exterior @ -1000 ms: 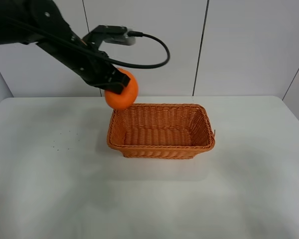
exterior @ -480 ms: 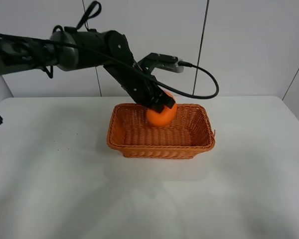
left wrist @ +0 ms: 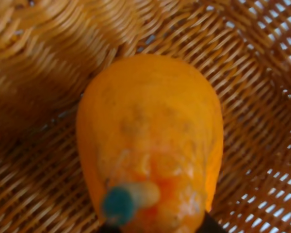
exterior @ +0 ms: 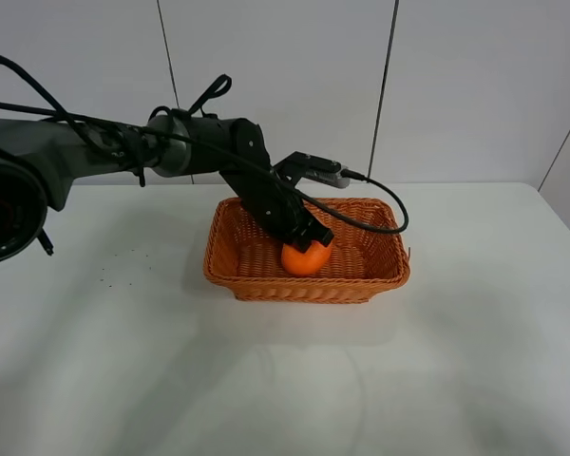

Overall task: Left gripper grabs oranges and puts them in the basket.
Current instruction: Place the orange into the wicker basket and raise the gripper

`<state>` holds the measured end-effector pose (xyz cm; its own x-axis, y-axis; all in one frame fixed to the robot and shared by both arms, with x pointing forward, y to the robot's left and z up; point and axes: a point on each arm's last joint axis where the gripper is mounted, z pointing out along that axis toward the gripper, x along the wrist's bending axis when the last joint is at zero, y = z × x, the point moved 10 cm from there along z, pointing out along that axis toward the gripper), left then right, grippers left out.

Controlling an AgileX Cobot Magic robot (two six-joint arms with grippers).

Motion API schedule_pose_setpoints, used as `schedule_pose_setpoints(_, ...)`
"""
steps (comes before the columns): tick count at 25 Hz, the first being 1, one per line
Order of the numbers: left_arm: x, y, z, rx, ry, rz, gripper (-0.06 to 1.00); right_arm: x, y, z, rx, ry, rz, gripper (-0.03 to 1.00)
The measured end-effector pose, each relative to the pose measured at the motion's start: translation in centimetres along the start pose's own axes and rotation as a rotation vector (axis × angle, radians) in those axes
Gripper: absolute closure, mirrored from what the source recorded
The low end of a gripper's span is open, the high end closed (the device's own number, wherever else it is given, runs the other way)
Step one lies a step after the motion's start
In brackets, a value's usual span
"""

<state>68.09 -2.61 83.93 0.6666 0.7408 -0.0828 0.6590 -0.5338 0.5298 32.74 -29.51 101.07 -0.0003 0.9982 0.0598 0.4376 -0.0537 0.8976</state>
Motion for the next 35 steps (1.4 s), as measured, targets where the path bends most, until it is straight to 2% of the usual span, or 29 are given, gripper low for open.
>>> schedule_pose_setpoints(10,0.1,0.1,0.1,-0.003,0.003,0.003,0.81,0.0,0.0,0.0,0.0,0.0,0.0,0.27)
schedule_pose_setpoints(12,0.1,0.0,0.1,-0.001,0.003,0.003,0.76,0.0,0.0,0.0,0.0,0.0,0.0,0.27)
schedule_pose_setpoints(14,0.1,0.0,0.1,-0.001,0.003,0.003,0.63,0.0,0.0,0.0,0.0,0.0,0.0,0.27)
schedule_pose_setpoints(19,0.1,0.0,0.1,-0.001,0.003,0.004,0.14,0.0,0.0,0.0,0.0,0.0,0.0,0.27)
schedule_pose_setpoints(22,0.1,0.1,0.0,-0.003,0.004,0.006,0.02,0.0,0.0,0.0,0.0,0.0,0.0,0.27)
schedule_pose_setpoints(26,0.1,0.7,-0.9,-0.02,0.013,0.02,-0.02,0.0,0.0,0.0,0.0,0.0,0.0,0.27)
schedule_pose_setpoints(35,0.3,3.5,-4.4,-0.071,0.045,0.064,-0.02,0.0,0.0,0.0,0.0,0.0,0.0,0.27)
